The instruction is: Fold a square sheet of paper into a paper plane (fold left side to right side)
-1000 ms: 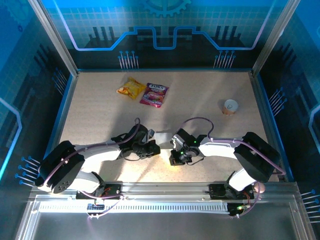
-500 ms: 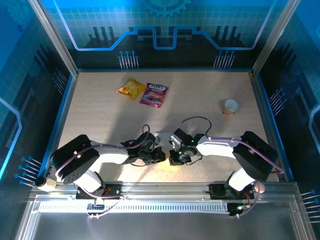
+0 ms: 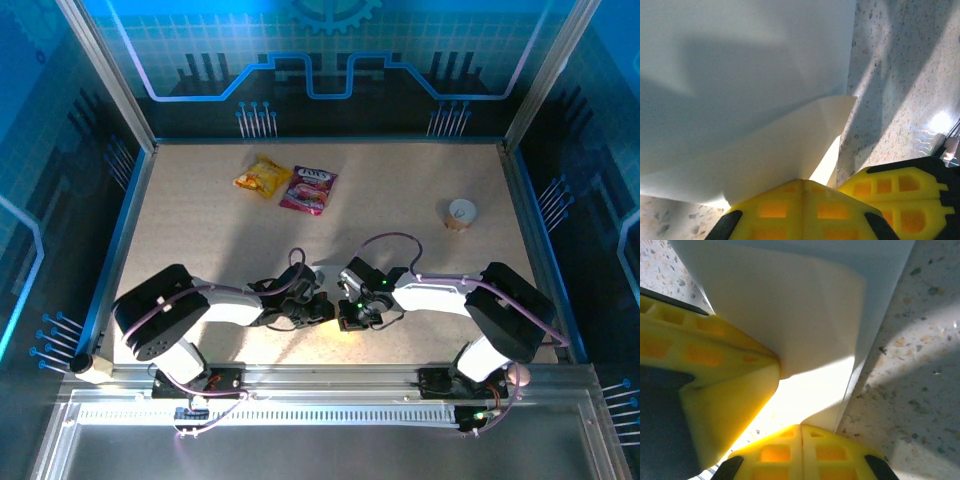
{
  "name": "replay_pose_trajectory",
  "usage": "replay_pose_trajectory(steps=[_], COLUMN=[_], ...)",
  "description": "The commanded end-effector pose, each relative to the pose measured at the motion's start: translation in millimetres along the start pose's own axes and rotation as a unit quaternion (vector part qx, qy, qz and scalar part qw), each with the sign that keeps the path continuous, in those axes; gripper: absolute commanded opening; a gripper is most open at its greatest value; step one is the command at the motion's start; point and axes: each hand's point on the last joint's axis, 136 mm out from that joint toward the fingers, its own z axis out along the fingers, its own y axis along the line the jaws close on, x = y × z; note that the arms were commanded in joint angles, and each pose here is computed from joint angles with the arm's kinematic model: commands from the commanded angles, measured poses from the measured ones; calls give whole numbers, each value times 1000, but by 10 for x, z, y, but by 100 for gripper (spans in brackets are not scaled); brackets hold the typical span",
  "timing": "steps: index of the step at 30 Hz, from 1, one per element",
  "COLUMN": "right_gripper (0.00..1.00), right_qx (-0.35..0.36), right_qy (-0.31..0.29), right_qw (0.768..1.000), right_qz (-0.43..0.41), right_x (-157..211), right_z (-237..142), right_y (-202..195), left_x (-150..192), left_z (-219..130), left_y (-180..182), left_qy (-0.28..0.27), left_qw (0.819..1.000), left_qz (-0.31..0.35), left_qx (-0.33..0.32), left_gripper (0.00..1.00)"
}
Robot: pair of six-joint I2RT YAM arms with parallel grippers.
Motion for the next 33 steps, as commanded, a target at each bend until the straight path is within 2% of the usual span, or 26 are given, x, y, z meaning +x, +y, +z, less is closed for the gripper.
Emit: replay_pose_trajectory(steps=[1,15,29,33], right_gripper=[0,0,0,0], right_qx=[149,169,168,162], right_qy=[58,68,68,64], right_qw=[987,983,983,984], right_qz=[31,26,27,27], right_x=[398,434,451,435], right_z=[150,116,104,97], right_y=[-742,-803,-812,-781], left_x=[-10,-68,-566,-704], left_z=[53,-50,-425,-505], left_y=[127,433,892,894], left_qy=[-6,-21,-74,-84], left_qw=[999,994,988,988], left_qz=[-7,-18,-49,-49], left_qx=[-31,-107,-128,-117], left_gripper=[0,0,0,0])
